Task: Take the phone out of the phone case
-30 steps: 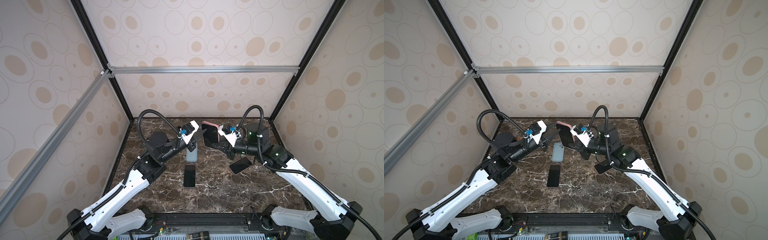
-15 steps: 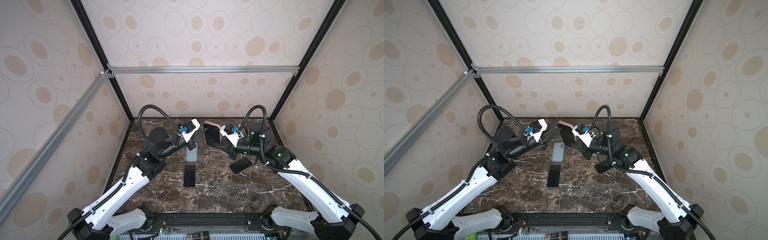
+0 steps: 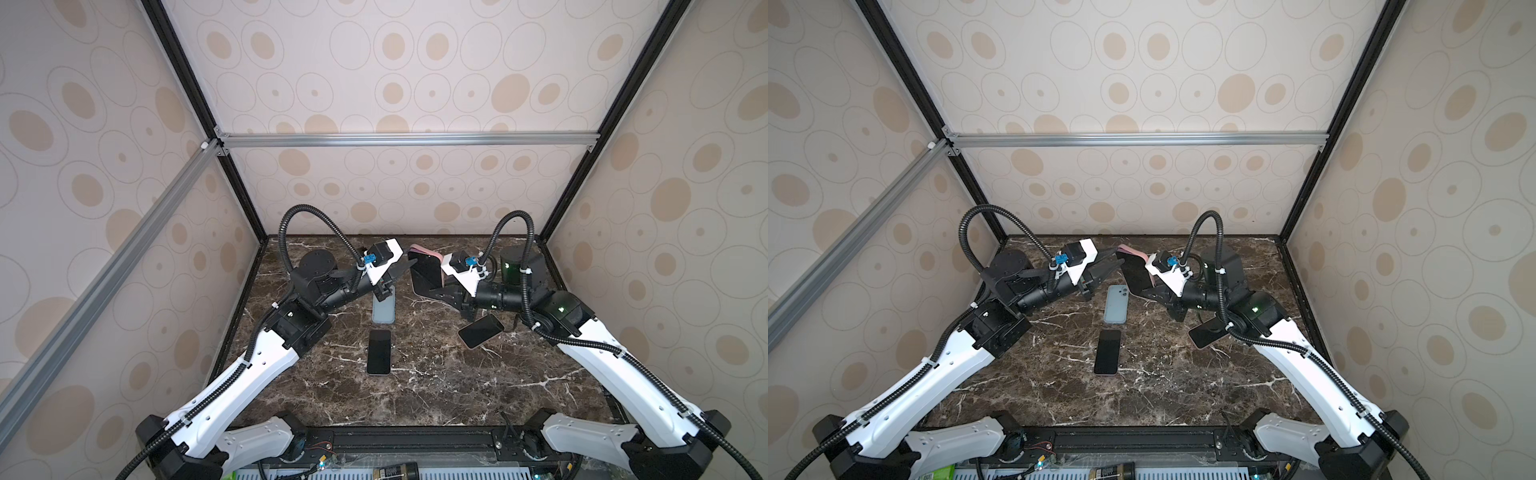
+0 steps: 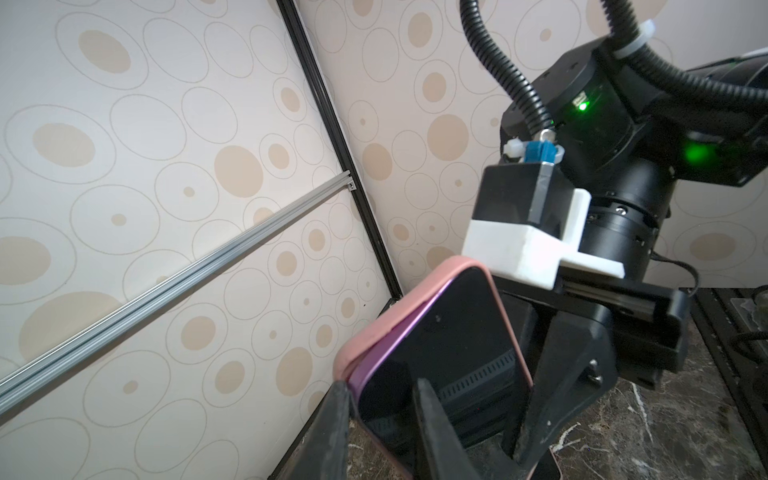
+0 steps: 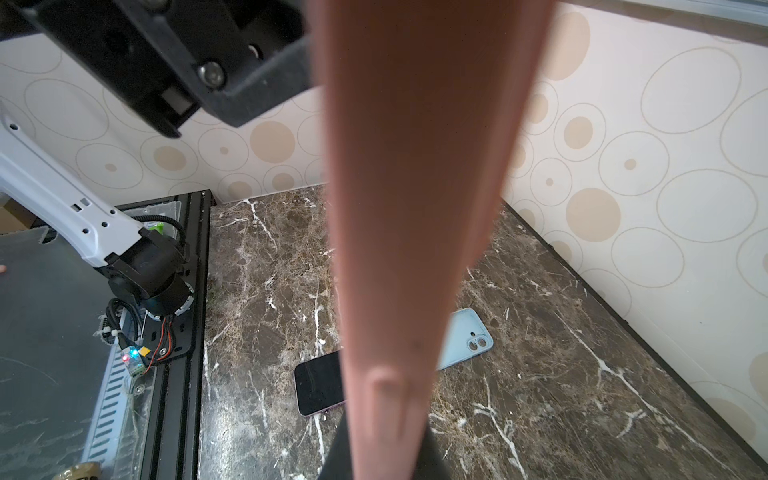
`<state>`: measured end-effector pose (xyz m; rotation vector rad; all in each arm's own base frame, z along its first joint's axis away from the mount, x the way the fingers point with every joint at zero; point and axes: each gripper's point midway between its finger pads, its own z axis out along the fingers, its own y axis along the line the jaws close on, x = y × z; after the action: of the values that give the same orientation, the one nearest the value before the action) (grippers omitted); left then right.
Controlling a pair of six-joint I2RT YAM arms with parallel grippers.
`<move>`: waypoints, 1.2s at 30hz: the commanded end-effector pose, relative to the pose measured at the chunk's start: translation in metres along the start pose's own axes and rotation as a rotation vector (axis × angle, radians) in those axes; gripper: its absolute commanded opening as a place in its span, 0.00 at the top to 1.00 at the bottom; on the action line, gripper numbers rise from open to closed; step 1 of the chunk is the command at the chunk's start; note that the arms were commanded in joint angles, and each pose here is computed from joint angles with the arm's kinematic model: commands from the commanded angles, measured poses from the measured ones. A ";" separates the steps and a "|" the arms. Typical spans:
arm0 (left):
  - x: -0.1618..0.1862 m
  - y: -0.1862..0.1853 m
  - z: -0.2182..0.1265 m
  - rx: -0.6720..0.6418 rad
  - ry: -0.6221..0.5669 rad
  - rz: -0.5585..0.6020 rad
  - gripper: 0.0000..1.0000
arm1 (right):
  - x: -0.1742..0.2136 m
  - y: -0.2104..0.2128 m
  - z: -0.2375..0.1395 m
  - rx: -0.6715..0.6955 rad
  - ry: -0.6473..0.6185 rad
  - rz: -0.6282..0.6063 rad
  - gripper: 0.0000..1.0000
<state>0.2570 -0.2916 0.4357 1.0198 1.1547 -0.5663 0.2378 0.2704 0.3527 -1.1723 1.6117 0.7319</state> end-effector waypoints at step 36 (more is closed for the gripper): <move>0.037 -0.096 -0.007 0.599 0.030 -0.210 0.66 | -0.057 0.028 -0.002 -0.108 -0.145 -0.240 1.00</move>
<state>0.2435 -0.2922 0.4225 1.1652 1.1103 -0.7506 0.2292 0.2632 0.3462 -1.2372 1.6610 0.7019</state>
